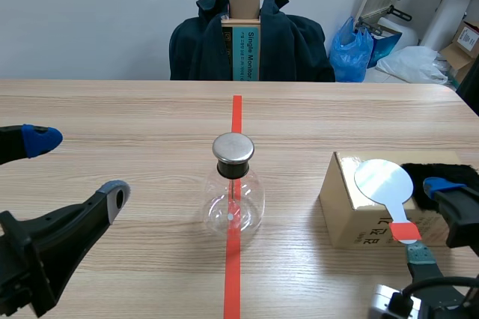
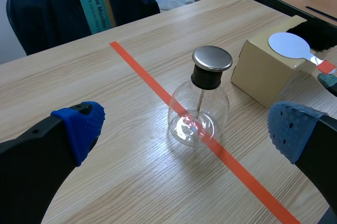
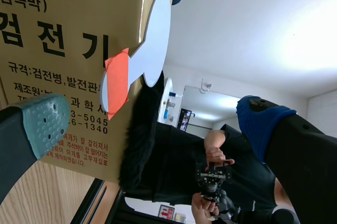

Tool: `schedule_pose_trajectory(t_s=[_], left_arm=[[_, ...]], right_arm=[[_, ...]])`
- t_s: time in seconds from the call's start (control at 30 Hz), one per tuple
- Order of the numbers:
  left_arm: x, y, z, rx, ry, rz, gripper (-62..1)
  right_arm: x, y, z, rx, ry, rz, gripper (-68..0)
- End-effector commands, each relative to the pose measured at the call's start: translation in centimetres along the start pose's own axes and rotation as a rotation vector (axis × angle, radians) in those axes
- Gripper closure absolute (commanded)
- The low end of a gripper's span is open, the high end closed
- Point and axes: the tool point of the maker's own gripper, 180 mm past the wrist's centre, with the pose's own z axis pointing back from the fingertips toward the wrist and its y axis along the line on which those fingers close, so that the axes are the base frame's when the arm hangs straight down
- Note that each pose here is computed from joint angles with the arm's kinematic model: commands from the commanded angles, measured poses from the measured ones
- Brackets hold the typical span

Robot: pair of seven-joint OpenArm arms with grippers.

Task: Do the electroscope experiment.
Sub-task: 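Pick up the white charging plate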

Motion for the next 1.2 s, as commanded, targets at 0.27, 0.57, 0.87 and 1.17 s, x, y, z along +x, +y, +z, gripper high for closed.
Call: schedule_pose_trajectory(t_s=[0.27, 0.57, 0.87, 1.17], left_arm=[[1.0, -0.3, -0.2, -0.012, -0.034, -0.002, -62.3], [1.0, -0.3, -0.2, -0.012, -0.034, -0.002, -62.3], [1.0, -0.3, -0.2, -0.012, -0.034, -0.002, -62.3], [1.0, -0.3, -0.2, -0.012, -0.034, -0.002, -62.3]], right_arm=[[0.6, -1.1, -0.6, -0.041, -0.063, 0.014, -67.9], [0.5, -1.1, -0.6, -0.04, -0.062, 0.015, -52.8], [0.5, -1.1, -0.6, -0.041, -0.063, 0.015, -14.4], [0.3, -1.5, -0.6, -0.049, -0.075, 0.034, -0.8]])
